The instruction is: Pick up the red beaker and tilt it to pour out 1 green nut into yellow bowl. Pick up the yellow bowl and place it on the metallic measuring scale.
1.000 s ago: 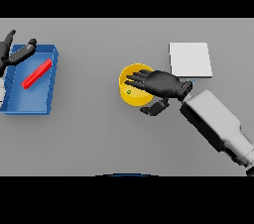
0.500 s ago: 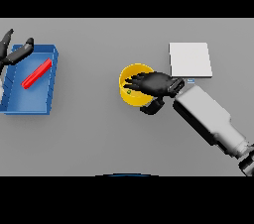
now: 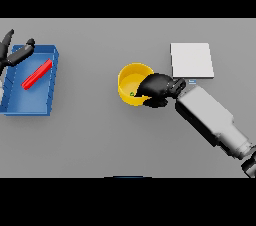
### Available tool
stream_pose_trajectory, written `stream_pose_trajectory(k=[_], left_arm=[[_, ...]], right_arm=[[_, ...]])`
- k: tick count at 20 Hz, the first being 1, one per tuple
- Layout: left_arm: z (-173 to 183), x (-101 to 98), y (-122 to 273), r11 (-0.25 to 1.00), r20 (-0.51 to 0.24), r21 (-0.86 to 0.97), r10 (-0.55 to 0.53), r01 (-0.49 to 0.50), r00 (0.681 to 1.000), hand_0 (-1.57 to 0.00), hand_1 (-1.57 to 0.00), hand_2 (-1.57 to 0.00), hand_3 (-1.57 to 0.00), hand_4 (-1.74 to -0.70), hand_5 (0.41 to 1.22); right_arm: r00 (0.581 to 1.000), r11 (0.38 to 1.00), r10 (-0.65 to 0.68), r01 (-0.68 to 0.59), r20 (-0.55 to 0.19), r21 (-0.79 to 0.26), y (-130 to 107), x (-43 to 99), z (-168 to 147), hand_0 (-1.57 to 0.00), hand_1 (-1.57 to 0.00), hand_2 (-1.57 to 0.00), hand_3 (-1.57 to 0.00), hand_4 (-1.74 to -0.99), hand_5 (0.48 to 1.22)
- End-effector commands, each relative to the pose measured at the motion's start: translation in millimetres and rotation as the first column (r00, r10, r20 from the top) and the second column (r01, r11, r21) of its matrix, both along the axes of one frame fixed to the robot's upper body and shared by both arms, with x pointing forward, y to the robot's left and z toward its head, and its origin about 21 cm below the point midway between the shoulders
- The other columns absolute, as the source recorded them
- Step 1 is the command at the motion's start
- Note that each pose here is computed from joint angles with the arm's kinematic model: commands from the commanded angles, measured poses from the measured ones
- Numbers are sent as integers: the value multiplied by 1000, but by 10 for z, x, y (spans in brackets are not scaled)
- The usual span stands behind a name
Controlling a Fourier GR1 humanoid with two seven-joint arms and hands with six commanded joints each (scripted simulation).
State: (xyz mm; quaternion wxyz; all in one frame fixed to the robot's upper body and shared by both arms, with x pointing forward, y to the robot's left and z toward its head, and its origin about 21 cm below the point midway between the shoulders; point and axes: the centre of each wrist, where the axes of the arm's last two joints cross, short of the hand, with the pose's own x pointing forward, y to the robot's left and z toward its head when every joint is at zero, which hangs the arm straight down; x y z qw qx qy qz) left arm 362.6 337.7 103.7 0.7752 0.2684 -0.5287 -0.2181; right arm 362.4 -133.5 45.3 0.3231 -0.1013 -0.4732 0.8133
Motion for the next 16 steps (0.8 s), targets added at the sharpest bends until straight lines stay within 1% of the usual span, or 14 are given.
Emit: stream_pose_trajectory(k=[1,2,3,4,5,6,7,9,10,12,13,14,15,16], left_arm=[[2,17,10,1000,-8,8,4,-4,1000,1,1,1,1,-784,712],[4,19,1,1000,-15,5,-1,1,1000,1,1,1,1,-784,711],[26,27,5,1000,-12,9,2,-2,1000,1,1,1,1,-784,710],[40,55,-28,1000,-11,9,0,0,1000,1,1,1,1,-782,710],[24,34,-13,1000,-7,-5,-7,7,1000,1,1,1,1,-785,712],[18,59,-48,1000,-17,-5,-5,5,1000,1,1,1,1,-786,707],[18,43,-54,1000,-5,-10,-12,12,1000,1,1,1,1,-786,704],[-4,-9,-14,1000,-7,5,-4,4,1000,1,1,1,1,-778,704],[-5,-11,-21,1000,-9,8,3,-3,1000,1,1,1,1,-775,706],[9,4,-14,1000,-7,16,-2,2,1000,1,1,1,1,-771,707],[51,33,-46,1000,-3,13,-1,1,1000,1,1,1,1,-770,705],[32,31,-28,1000,-1,4,-6,6,1000,1,1,1,1,-776,702],[38,28,-5,1000,-7,-2,-2,2,1000,1,1,1,1,-780,702],[40,29,13,1000,-9,-6,-3,3,1000,1,1,1,1,-782,702]], right_arm=[[1000,1000,-6,6,-7,-2,-12,5,11,-1278,-1266,-1187,-1027,-1637,1152],[1000,1000,-10,10,-15,-16,10,7,24,-1337,-1327,-1246,-1066,-1658,1166],[1000,1000,-14,13,-24,-15,-26,-7,39,-1384,-1376,-1287,-1106,-1674,1177],[999,999,-26,25,-20,-24,15,-11,44,-1421,-1415,-1323,-1130,-1688,1186],[1000,1000,-21,21,-20,-21,-5,-16,47,-1451,-1446,-1330,-1171,-1698,1193],[1000,1000,-18,18,-20,-14,-8,-14,68,-1475,-1471,-1353,-1185,-1707,1198],[1000,1000,-15,15,-10,-11,3,-13,99,-1494,-1491,-1362,-1198,-1714,1203],[999,1000,-31,31,9,-7,-6,33,231,-1522,-1520,-1415,-1185,-1724,1209],[999,999,-31,31,8,-8,-70,30,281,-1532,-1530,-1440,-1173,-1727,1212],[999,999,-47,47,11,-3,-104,31,406,-1546,-1545,-1459,-1160,-1732,1215],[998,999,-54,54,19,-6,-164,41,471,-1551,-1550,-1481,-1157,-1734,1216],[997,998,-69,70,40,-9,-169,43,557,-1555,-1554,-1491,-1153,-1735,1217],[996,997,-78,78,44,-6,-192,27,599,-1558,-1558,-1451,-1204,-1736,1218],[994,996,-90,91,61,-10,-198,-6,623,-1561,-1560,-1433,-1215,-1737,1219]])
